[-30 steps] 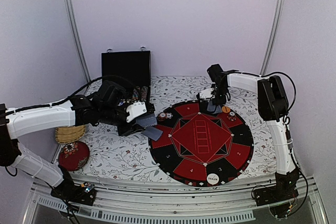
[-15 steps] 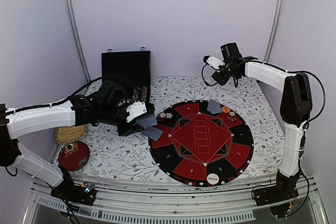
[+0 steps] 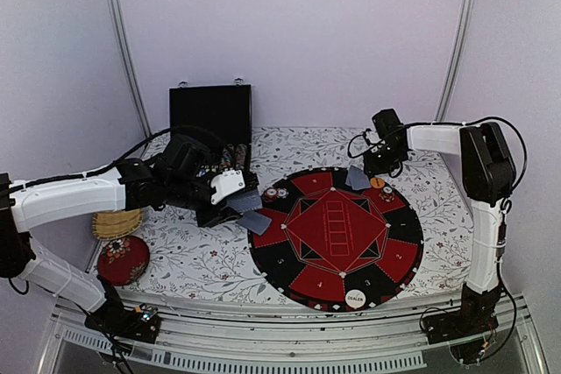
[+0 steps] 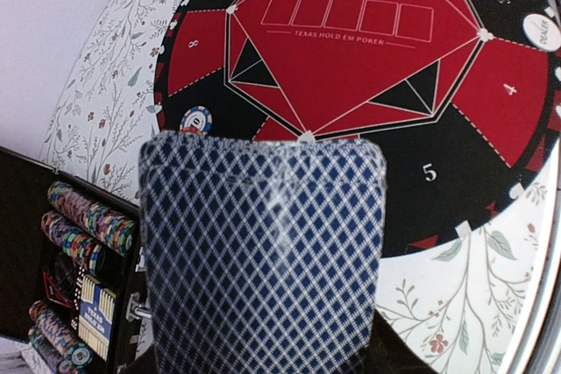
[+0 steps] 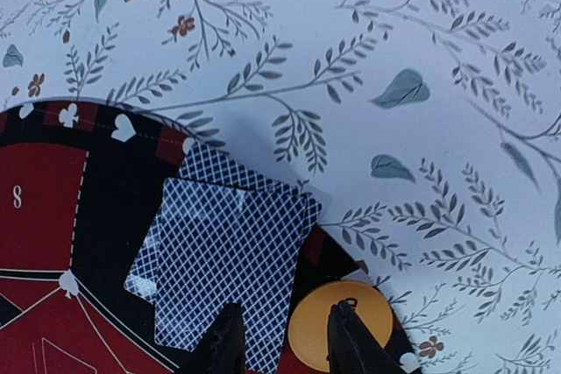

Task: Distribute texas hold em gaming equipment
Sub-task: Adjust the poker card in the big blind area.

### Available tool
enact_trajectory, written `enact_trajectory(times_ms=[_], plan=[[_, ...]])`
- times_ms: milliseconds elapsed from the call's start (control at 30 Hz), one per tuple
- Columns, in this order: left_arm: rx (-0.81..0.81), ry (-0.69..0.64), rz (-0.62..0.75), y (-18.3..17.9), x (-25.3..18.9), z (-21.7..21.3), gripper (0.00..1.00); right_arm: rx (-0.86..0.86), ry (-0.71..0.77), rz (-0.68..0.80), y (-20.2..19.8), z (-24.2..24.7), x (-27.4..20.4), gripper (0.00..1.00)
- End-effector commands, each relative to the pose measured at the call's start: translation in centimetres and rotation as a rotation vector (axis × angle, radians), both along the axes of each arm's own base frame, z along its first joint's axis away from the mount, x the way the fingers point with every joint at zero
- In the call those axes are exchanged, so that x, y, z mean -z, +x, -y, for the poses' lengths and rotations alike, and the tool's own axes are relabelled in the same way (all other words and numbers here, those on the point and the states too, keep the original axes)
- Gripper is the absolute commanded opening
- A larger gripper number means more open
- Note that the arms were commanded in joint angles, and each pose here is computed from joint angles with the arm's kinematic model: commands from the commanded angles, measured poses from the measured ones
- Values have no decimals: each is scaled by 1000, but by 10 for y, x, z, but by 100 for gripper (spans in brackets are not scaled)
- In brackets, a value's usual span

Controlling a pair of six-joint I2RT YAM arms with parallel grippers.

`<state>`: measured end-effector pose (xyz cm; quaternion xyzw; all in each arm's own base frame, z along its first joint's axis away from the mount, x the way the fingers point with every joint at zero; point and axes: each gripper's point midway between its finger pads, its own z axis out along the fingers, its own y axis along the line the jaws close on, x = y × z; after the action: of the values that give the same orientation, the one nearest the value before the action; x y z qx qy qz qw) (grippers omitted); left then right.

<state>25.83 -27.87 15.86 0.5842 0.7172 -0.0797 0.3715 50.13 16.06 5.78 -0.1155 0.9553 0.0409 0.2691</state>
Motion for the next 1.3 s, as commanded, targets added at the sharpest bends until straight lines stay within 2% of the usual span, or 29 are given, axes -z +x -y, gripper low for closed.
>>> enact_trajectory(times_ms=[0, 367, 567, 1267], plan=[[18, -20, 25, -4, -8, 2, 51, 74, 49, -85, -11, 0, 27, 34], [19, -19, 26, -4, -8, 3, 51, 78, 101, -171, -40, -3, 50, 29], [20, -18, 24, -4, -7, 3, 51, 64, 161, -184, -47, -13, 46, 25], [24, -22, 24, -5, -9, 3, 51, 44, 277, -160, -51, -35, 27, 28]])
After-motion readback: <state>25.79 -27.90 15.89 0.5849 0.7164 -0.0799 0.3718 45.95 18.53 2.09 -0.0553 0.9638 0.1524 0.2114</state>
